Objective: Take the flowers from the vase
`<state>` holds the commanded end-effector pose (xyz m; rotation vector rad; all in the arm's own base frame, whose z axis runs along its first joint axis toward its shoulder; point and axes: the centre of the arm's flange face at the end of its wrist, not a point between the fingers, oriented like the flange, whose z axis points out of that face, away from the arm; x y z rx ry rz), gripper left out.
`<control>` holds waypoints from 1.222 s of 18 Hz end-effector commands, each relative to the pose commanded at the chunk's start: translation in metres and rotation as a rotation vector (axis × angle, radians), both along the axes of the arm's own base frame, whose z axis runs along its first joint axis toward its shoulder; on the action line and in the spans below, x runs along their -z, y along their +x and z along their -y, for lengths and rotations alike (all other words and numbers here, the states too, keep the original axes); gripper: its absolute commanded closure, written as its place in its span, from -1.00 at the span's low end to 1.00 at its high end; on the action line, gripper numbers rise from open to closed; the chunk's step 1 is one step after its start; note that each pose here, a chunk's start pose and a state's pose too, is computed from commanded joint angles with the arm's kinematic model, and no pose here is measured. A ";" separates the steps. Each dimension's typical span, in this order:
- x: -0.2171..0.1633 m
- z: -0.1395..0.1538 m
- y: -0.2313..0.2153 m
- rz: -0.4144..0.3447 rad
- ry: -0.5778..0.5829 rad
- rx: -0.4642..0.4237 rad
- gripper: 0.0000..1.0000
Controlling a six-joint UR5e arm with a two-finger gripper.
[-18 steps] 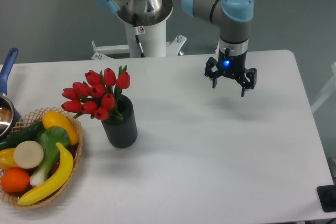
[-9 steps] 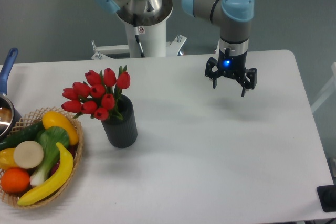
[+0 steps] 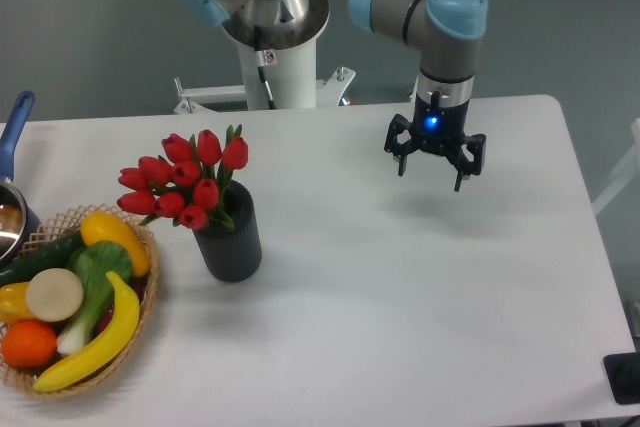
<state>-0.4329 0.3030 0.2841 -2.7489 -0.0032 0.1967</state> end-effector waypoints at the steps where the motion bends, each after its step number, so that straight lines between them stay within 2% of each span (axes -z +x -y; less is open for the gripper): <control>1: -0.005 -0.005 0.001 0.003 0.034 0.010 -1.00; 4: -0.022 -0.022 0.013 0.023 0.159 0.048 -1.00; 7: -0.030 -0.056 0.042 0.061 0.240 0.117 -1.00; 10: -0.037 -0.077 0.064 0.150 0.419 0.195 -1.00; 13: -0.038 -0.085 0.085 0.240 0.578 0.248 -1.00; 18: -0.040 -0.079 0.115 0.257 0.646 0.297 -1.00; 22: -0.043 -0.090 0.146 0.280 0.659 0.350 -1.00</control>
